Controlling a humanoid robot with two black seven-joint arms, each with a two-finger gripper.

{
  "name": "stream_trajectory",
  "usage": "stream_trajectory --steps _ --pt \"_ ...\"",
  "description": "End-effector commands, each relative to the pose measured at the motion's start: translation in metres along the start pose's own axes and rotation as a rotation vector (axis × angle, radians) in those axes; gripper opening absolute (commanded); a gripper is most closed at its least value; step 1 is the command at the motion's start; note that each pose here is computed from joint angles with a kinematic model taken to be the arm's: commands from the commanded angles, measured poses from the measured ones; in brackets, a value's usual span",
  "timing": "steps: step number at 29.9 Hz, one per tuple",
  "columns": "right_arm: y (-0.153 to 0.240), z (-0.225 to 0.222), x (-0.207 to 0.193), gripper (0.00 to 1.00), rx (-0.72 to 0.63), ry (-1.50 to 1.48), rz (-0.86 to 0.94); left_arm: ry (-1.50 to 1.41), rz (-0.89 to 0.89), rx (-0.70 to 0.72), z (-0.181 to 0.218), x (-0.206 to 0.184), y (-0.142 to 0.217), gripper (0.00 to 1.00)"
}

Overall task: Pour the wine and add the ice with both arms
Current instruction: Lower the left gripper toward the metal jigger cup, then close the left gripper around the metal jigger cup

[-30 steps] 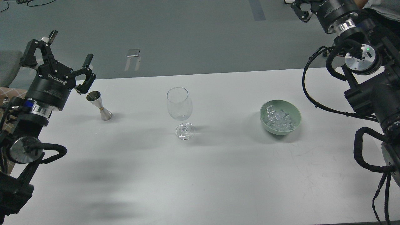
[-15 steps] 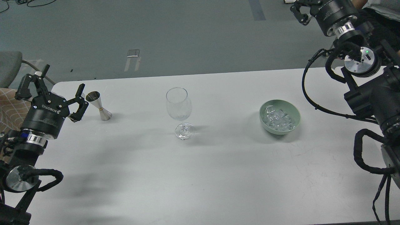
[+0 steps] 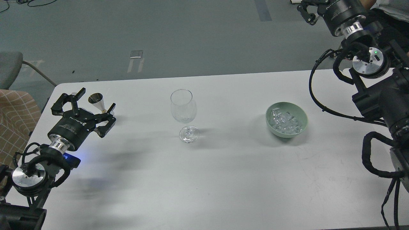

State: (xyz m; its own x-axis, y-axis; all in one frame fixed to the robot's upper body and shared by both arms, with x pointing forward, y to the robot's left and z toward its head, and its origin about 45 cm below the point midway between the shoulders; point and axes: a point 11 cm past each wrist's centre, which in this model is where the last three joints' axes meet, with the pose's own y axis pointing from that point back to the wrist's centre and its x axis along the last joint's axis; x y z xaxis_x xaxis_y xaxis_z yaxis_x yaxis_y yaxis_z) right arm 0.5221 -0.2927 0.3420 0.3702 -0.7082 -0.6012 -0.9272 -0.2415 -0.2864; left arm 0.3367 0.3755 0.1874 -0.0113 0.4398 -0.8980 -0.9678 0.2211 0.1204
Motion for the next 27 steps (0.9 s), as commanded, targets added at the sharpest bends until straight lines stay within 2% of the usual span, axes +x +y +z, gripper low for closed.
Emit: stream_trajectory --steps 1,12,14,15,16,23,27 --pt "0.0 0.001 0.0 1.0 -0.001 0.0 0.002 0.08 0.051 -0.03 -0.003 0.007 0.0 0.96" --pt "0.002 0.003 0.002 1.0 -0.007 0.002 0.006 0.241 0.198 -0.09 -0.016 0.028 -0.002 0.94" --pt "0.002 0.003 0.002 1.0 -0.008 0.004 0.006 0.244 0.206 -0.095 -0.016 0.029 -0.002 0.85" --pt "0.002 0.003 0.003 1.0 -0.008 0.002 0.009 0.247 0.224 -0.096 -0.016 0.031 -0.002 0.77" --pt "0.002 0.003 0.003 1.0 -0.009 0.004 0.009 0.246 0.237 -0.096 -0.016 0.032 -0.001 0.75" --pt "0.003 0.004 0.009 1.0 -0.012 0.009 0.05 0.254 0.297 -0.102 -0.011 0.037 -0.001 0.75" --pt "0.003 0.005 0.008 1.0 -0.012 0.007 0.049 0.262 0.365 -0.095 -0.014 0.058 0.0 0.76"
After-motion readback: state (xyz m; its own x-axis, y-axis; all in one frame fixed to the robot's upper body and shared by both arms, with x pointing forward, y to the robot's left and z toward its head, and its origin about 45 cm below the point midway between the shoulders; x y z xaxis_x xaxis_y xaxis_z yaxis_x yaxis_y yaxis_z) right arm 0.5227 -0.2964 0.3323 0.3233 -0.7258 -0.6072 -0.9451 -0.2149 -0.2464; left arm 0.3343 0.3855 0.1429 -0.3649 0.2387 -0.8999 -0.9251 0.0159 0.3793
